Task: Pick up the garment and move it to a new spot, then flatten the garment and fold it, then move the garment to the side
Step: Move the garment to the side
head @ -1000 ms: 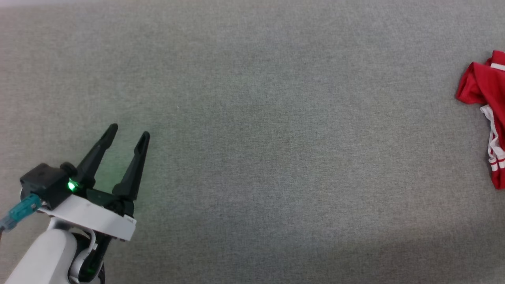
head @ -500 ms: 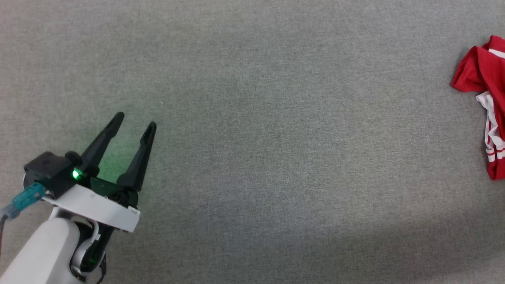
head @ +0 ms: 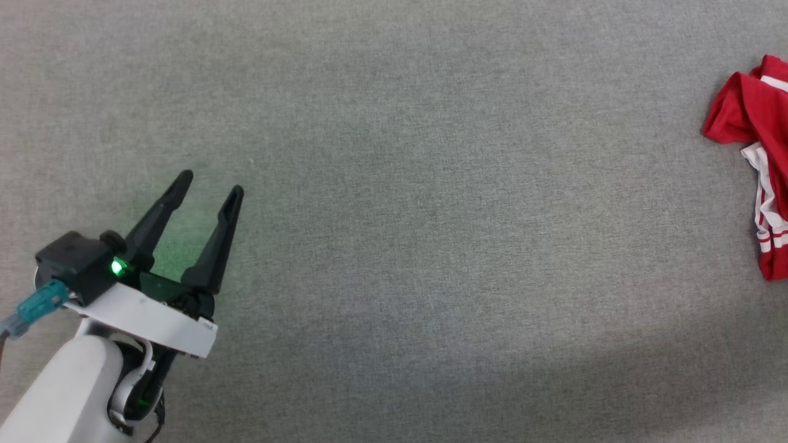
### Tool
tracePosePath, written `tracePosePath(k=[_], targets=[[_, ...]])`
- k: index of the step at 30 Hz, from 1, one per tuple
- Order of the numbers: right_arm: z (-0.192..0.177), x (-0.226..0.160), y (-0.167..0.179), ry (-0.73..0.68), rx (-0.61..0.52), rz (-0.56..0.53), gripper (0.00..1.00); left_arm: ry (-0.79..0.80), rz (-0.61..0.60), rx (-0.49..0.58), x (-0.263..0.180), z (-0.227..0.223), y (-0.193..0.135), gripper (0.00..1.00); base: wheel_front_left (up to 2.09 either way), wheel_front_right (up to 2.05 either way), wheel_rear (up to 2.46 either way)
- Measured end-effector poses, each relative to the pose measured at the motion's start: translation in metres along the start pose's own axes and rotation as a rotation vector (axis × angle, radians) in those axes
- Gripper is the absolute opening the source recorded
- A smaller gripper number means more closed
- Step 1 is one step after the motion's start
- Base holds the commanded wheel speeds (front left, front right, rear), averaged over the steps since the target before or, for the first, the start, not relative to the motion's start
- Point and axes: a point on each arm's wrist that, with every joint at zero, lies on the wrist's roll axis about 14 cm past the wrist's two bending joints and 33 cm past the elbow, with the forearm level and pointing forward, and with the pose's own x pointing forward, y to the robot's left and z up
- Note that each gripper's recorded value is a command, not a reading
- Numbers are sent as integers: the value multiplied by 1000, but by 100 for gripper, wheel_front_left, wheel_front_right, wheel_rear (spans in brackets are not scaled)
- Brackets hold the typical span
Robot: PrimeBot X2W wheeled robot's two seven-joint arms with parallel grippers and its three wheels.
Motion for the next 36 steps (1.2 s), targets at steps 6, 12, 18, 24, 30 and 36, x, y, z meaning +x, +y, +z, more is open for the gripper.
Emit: tracePosePath(k=[6, 12, 18, 24, 30, 36], targets=[[21, -2, 6, -86, 14, 12, 100, -19, 7, 5, -2, 9, 0, 100, 0, 0, 0], [50, -10, 15, -209, 56, 32, 100, -40, 20, 7, -8, 19, -2, 100, 0, 0, 0], [85, -27, 34, -375, 139, 76, 100, -70, 55, 13, -20, 32, 1, 100, 0, 0, 0], [101, -51, 47, -519, 211, 105, 100, -96, 98, 26, -40, 45, 2, 100, 0, 0, 0], [103, -81, 66, -617, 279, 143, 100, -106, 159, 56, -68, 54, 9, 100, 0, 0, 0], [94, -114, 85, -679, 306, 192, 100, -118, 237, 78, -104, 59, 15, 100, 0, 0, 0]])
